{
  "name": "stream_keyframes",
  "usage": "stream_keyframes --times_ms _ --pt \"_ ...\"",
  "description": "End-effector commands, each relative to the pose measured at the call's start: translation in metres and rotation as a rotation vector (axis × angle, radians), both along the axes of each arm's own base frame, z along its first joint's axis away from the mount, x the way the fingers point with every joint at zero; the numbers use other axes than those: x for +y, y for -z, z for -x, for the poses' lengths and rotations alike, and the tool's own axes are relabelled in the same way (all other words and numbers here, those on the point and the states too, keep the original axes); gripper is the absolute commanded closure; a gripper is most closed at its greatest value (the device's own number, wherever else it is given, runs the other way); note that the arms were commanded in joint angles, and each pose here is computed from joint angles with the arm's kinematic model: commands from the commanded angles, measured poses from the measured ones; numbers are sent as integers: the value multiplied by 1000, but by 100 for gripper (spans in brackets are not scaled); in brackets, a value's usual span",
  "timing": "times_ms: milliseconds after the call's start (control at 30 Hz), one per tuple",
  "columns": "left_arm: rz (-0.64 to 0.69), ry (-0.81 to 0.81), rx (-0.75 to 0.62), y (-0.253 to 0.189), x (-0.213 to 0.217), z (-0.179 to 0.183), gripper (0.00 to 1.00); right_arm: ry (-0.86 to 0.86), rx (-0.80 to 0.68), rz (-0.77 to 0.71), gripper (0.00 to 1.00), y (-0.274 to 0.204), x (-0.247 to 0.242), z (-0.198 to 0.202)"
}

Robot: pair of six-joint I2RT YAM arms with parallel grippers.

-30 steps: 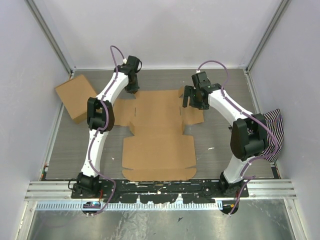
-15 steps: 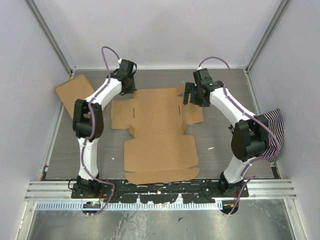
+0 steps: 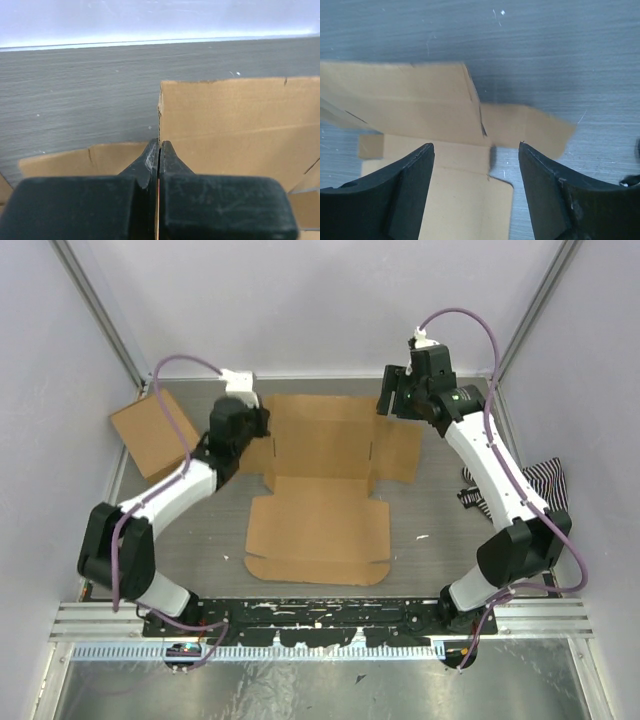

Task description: Fold the paper box

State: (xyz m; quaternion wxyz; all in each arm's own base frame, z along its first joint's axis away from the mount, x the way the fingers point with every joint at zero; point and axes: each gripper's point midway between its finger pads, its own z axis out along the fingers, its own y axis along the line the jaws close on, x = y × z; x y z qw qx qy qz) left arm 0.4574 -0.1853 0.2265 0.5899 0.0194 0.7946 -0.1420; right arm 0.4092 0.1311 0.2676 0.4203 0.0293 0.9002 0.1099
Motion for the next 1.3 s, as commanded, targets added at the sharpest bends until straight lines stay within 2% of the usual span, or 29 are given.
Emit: stream_keyframes --times_ms 0,67,167,267,733,1000,1133,1167,1233,1267 --pt "32 23 -433 -59 -7 29 100 -36 -117 -13 29 -55 -3 10" --pt "31 29 -495 -59 -6 42 100 -45 -113 -10 34 -59 -3 12" --pt "15 58 -503 -53 -8 53 100 -47 -76 2 43 -52 -4 15" --pt "18 66 -538 -51 -9 65 100 -43 -35 17 46 -40 -6 19" --pt "8 152 -717 -66 -22 99 100 -24 39 81 48 -17 -17 27" --pt "13 139 -722 -67 -21 98 100 -44 103 77 58 3 -18 47" --pt "24 144 -729 -68 -22 99 100 -62 136 73 72 16 -16 54" --pt "26 145 -730 -68 -22 99 100 -65 147 75 78 20 -16 54" --pt "29 150 -728 -67 -24 99 100 -61 163 84 97 26 -17 53" --pt "30 152 -727 -66 -24 99 100 -55 164 85 99 27 -17 51"
